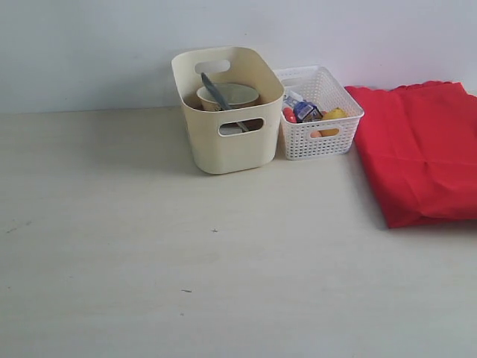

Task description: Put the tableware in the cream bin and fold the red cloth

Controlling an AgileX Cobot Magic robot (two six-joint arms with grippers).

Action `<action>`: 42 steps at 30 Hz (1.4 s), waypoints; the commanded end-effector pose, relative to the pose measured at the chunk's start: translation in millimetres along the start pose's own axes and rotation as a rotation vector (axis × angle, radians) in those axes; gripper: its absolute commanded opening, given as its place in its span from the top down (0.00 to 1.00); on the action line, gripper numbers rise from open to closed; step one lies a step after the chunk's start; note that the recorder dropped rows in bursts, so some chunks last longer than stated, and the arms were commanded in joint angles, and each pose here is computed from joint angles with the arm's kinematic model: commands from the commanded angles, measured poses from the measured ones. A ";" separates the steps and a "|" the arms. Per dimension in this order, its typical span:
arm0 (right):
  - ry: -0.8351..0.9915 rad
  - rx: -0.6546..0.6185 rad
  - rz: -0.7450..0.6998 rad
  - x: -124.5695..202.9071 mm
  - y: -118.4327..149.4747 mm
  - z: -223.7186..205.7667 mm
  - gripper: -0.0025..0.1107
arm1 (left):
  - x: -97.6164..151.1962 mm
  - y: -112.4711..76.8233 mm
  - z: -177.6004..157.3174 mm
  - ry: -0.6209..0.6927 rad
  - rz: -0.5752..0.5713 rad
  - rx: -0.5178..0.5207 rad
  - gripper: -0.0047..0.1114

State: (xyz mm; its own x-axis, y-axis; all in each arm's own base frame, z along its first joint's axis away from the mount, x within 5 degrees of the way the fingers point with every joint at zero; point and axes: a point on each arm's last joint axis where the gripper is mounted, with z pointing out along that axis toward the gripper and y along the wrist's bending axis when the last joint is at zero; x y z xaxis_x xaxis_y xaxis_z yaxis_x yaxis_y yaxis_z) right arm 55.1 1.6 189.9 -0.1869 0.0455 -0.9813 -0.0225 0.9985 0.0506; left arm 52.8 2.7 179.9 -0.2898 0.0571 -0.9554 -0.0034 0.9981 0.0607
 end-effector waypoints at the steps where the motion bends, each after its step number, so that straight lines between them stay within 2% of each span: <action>1: 0.009 -0.004 -0.034 2.4 -0.3 0.0 0.98 | -0.3 0.1 0.0 -0.014 0.002 -0.003 0.15; 14: 0.013 -0.028 -0.059 2.7 0.7 0.0 0.98 | -0.3 0.1 0.0 -0.014 0.002 -0.003 0.15; 18: 0.016 -0.044 0.075 2.7 2.3 0.0 0.98 | -0.3 0.1 0.0 -0.014 0.002 -0.003 0.15; 42: 0.016 -0.044 0.077 2.7 2.3 0.0 0.98 | -0.3 0.1 0.0 -0.014 0.002 -0.003 0.15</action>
State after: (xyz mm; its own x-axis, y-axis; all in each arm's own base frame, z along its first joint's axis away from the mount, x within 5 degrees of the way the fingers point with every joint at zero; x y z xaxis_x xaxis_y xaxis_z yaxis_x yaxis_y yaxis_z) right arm 54.7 3.9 188.6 -0.2080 0.1188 -0.9709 -0.0485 0.9901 0.1316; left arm 52.8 2.7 179.9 -0.2898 0.0571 -0.9554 -0.0034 0.9981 0.0607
